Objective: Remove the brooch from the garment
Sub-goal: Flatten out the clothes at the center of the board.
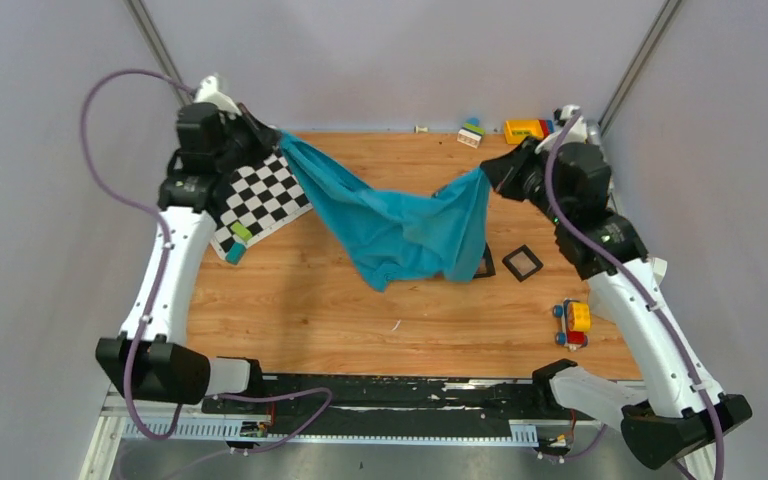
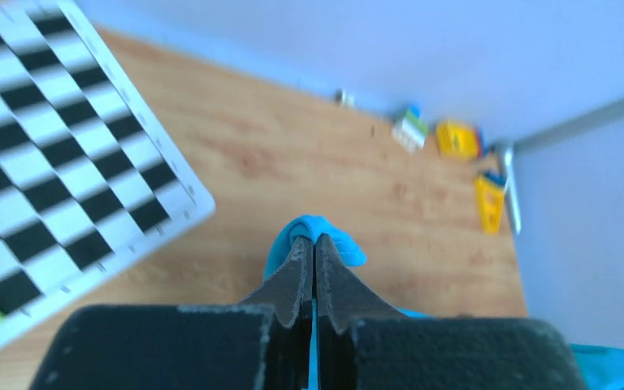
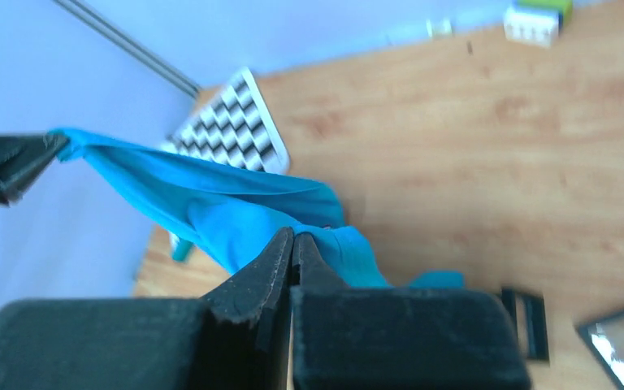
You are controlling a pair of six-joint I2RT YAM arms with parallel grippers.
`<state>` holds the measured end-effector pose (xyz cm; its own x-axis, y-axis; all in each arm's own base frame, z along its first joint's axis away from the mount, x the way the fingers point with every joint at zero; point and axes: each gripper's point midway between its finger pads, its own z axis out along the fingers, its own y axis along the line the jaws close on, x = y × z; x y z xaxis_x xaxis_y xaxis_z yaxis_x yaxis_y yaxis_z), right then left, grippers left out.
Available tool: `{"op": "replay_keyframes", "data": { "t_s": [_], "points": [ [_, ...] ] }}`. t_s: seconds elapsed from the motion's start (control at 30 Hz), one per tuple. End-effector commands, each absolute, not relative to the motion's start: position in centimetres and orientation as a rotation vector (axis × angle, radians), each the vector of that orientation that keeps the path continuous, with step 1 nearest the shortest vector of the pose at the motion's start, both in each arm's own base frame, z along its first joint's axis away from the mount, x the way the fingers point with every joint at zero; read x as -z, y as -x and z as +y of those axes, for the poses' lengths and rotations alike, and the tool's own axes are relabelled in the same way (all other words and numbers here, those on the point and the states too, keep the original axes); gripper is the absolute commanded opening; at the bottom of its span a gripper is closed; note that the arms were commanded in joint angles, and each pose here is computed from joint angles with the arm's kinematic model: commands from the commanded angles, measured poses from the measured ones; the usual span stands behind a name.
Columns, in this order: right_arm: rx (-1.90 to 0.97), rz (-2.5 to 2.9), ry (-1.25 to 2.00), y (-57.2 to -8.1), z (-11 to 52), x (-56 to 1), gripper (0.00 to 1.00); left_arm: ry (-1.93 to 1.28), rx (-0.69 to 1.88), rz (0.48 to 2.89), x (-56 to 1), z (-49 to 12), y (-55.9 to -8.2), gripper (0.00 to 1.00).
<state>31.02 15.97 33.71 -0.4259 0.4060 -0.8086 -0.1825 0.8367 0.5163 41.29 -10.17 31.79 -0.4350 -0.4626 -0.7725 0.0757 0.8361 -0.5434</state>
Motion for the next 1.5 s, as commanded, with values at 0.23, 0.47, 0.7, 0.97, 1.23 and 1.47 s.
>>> {"op": "replay_keyframes", "data": {
  "t_s": [0.23,0.47,0.7,0.97,1.23,1.47],
  "points": [
    [-0.919,1.534,0.050,-26.4,16.5,-54.4,0.00,0.387,0.244,1.564,-52.8,-0.2,-29.6,0.00],
    [-1.121,1.492,0.166,-19.6,17.5,-54.1,0.00,0.396,0.218,1.397,-56.5,0.9,-22.4,0.00],
    [-1.075,1.633,0.053,-22.1,17.3,-47.5,0.00,0.402,0.240,1.524,-50.6,0.1,-26.1,0.00],
    [-1.050,1.701,-0.020,-30.7,19.7,-47.2,0.00,0.424,0.226,1.648,-47.4,0.4,-36.2,0.00],
    [-1.154,1.594,-0.002,-33.0,18.8,-54.1,0.00,0.470,0.268,1.594,-52.4,2.8,-38.5,0.00],
    [-1.330,1.792,-0.079,-30.5,20.2,-43.6,0.00,0.540,0.204,1.666,-45.7,3.7,-34.6,0.00]
  ]
}}
